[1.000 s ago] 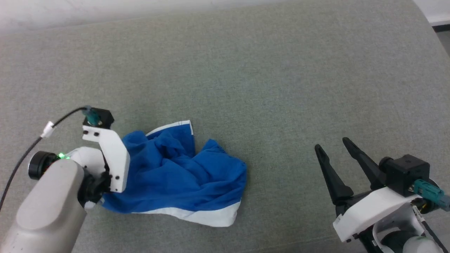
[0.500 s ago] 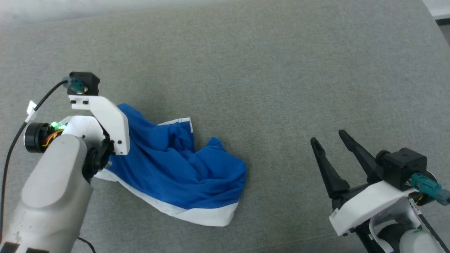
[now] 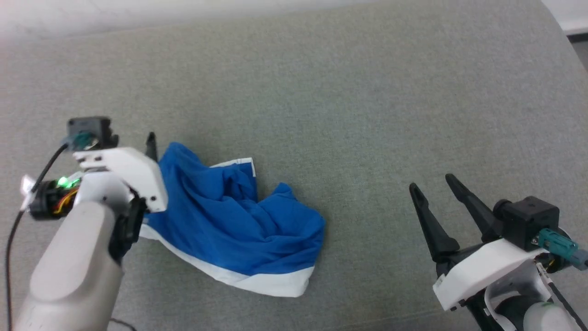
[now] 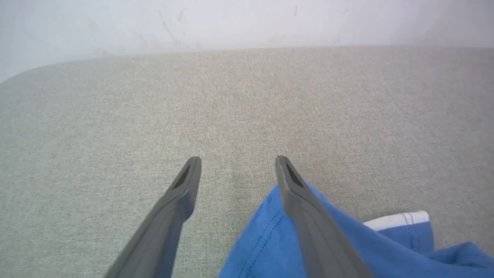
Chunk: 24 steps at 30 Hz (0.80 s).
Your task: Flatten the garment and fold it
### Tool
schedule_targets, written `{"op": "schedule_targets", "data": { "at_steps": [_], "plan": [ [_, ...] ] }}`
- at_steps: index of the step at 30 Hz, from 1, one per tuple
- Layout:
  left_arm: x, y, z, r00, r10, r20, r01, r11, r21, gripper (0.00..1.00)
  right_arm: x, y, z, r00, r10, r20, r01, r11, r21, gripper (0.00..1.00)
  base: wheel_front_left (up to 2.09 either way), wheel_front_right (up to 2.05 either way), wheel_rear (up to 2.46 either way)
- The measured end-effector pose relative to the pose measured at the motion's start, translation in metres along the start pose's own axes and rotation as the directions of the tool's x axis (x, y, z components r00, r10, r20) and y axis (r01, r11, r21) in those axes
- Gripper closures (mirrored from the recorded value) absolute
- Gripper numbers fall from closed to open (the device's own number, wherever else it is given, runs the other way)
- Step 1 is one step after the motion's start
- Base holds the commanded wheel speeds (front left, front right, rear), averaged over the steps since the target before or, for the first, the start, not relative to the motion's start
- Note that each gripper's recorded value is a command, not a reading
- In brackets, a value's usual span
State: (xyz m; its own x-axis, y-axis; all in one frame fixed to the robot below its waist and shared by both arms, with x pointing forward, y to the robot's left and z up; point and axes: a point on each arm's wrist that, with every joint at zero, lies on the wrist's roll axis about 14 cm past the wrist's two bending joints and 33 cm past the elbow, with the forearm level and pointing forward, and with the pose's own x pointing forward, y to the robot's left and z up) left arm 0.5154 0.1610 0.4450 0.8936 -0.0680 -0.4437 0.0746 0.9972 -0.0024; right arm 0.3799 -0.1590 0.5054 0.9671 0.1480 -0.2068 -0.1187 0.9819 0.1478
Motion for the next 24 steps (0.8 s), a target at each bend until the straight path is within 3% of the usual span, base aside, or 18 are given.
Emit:
{"op": "schedule_targets", "data": {
  "at_steps": [5,12,16,24],
  "plan": [
    [-0.034,0.024,0.007,0.998,0.032,0.058,-0.031,0.999,-0.017,0.0,-0.005,0.006,0.004,1.0,0.019,0.009,-0.019,1.0,0.005,0.0,0.0,0.0,0.0],
    [-0.076,0.041,-0.025,0.989,-0.011,-0.149,0.006,0.999,-0.033,0.0,-0.004,0.021,0.01,0.998,0.065,0.018,-0.065,0.998,0.0,0.0,0.0,0.0,0.0],
    [-0.086,0.034,-0.053,0.946,-0.058,-0.32,0.057,0.998,-0.013,0.0,-0.003,0.024,0.007,0.997,0.076,0.006,-0.076,0.997,0.003,0.0,0.0,0.0,0.0],
    [-0.076,0.025,-0.087,0.879,-0.082,-0.47,0.086,0.996,-0.014,0.0,-0.002,0.016,-0.001,0.999,0.051,-0.017,-0.051,0.999,0.013,0.0,0.0,0.0,0.0]
  ]
}}
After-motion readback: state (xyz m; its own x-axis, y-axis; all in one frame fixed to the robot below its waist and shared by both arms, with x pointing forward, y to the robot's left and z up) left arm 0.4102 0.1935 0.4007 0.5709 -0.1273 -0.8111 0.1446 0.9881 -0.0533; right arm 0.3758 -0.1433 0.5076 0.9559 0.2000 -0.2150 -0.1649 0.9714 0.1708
